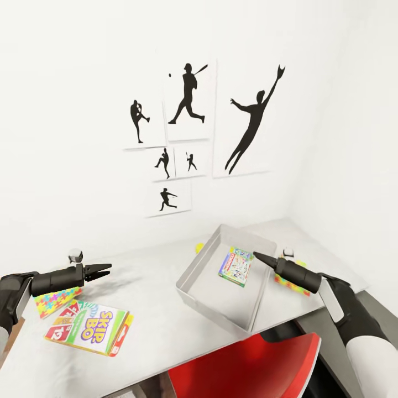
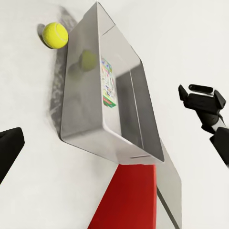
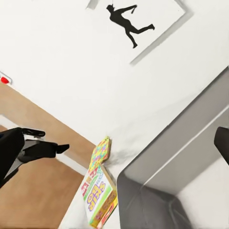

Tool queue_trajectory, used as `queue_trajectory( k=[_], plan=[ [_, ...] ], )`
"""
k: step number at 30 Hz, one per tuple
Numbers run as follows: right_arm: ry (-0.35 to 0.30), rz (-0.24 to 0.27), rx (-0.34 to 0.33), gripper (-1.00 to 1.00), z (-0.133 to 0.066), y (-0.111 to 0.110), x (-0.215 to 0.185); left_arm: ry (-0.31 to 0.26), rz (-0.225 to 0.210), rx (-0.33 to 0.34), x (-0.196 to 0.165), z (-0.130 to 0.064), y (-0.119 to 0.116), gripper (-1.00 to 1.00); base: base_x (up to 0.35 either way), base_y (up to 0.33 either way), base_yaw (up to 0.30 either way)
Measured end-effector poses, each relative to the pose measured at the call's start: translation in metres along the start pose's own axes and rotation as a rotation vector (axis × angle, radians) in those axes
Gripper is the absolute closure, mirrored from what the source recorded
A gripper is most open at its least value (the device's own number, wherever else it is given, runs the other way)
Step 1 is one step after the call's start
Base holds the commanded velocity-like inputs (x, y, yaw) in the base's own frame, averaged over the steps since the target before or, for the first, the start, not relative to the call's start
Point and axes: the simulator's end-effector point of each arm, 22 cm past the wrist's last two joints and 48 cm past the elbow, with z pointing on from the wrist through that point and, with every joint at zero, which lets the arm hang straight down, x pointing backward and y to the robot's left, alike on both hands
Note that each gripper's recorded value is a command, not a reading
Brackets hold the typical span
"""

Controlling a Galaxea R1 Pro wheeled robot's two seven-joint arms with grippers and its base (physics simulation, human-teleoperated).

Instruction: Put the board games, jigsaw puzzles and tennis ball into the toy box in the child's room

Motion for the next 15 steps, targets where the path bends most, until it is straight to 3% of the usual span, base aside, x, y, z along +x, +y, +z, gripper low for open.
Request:
queue_trajectory(
  k=[15],
  plan=[
    [-0.004, 0.005, -0.012, -1.00, -0.003, 0.001, 0.010, 0.001, 0.001, -0.001, 0.000, 0.000, 0.000, -1.00, -0.001, 0.000, 0.001]
  ],
)
